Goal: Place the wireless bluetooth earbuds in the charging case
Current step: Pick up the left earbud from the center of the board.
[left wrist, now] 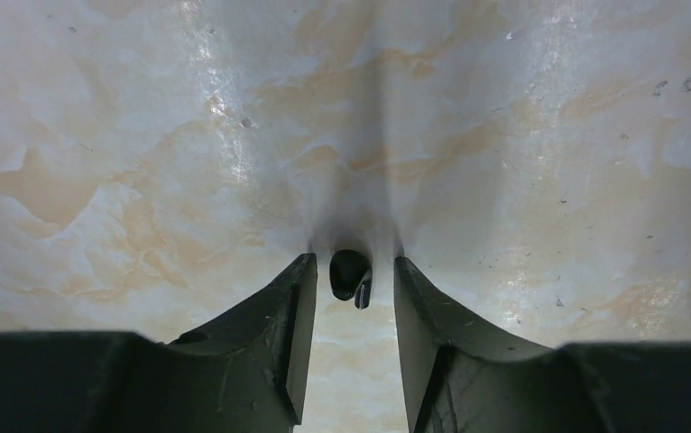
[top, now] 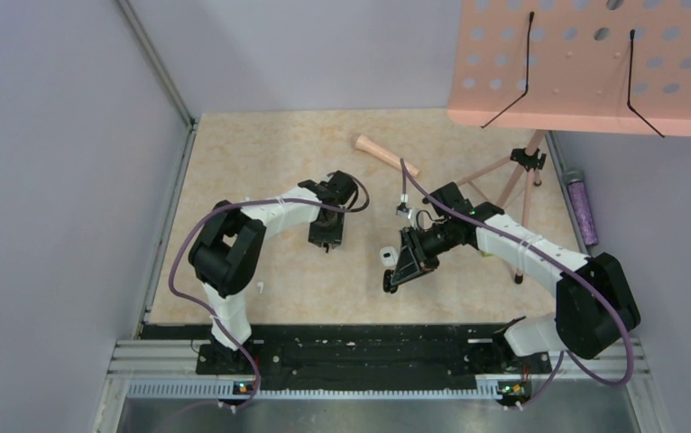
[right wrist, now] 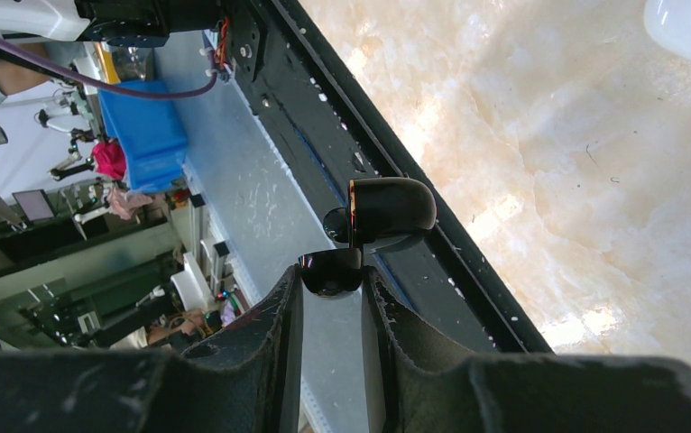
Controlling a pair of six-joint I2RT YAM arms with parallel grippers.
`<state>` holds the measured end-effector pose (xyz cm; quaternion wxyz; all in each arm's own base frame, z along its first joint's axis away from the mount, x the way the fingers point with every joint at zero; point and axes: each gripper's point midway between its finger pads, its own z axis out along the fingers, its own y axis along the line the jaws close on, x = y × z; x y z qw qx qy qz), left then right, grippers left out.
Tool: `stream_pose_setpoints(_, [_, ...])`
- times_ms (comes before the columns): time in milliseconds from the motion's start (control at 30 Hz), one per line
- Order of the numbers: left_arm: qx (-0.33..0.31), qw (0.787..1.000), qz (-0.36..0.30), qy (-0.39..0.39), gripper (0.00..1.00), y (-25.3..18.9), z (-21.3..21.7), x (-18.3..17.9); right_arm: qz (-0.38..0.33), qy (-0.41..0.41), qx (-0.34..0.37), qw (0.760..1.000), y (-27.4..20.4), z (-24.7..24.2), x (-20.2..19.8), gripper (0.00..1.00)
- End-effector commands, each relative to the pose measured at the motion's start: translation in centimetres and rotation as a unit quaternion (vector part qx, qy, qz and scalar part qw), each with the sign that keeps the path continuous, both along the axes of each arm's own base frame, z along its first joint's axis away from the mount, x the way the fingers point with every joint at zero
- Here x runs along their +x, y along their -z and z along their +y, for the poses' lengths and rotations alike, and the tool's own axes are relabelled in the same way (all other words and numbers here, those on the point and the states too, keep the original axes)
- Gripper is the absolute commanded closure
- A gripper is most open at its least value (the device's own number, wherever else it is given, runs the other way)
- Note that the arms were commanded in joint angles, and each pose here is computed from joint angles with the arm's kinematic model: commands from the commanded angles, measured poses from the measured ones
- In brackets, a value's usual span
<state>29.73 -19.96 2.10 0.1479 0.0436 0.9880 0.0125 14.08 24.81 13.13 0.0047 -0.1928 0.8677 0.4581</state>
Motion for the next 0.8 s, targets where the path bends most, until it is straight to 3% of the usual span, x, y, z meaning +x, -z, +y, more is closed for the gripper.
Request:
stream_pose_setpoints(0, [0.001,1.000,-0.018,-0.005,0.59,-0.4,-0.1,1.3,-0.020,-0.011,0.018,1.000,-1.3,0.6,0.1,1.00])
stream_pose_setpoints(167, [-0.003,1.000,-0.008,-0.006,0.61,-0.5,-0.1,0.8,-0.021,-0.011,0.018,1.000,-1.4,0.7,0.2,1.00])
stream_pose_setpoints(400, [-0.004,1.000,-0.006,-0.017,0.77,-0.6,0.1,0.4,-0.019,-0.010,0.017,1.000,-1.2,0.6,0.2,1.00])
stream_pose_setpoints(500, [-0.002,1.000,-0.006,-0.020,0.79,-0.7,0.2,0.4,-0.020,-0.011,0.018,1.000,-1.3,0.7,0.3,1.00])
stream_pose_setpoints(767, [-0.019,0.999,-0.041,-0.025,0.86,-2.6,-0.1,1.3,-0.022,-0.010,0.017,1.000,-1.3,0.6,0.2,1.00])
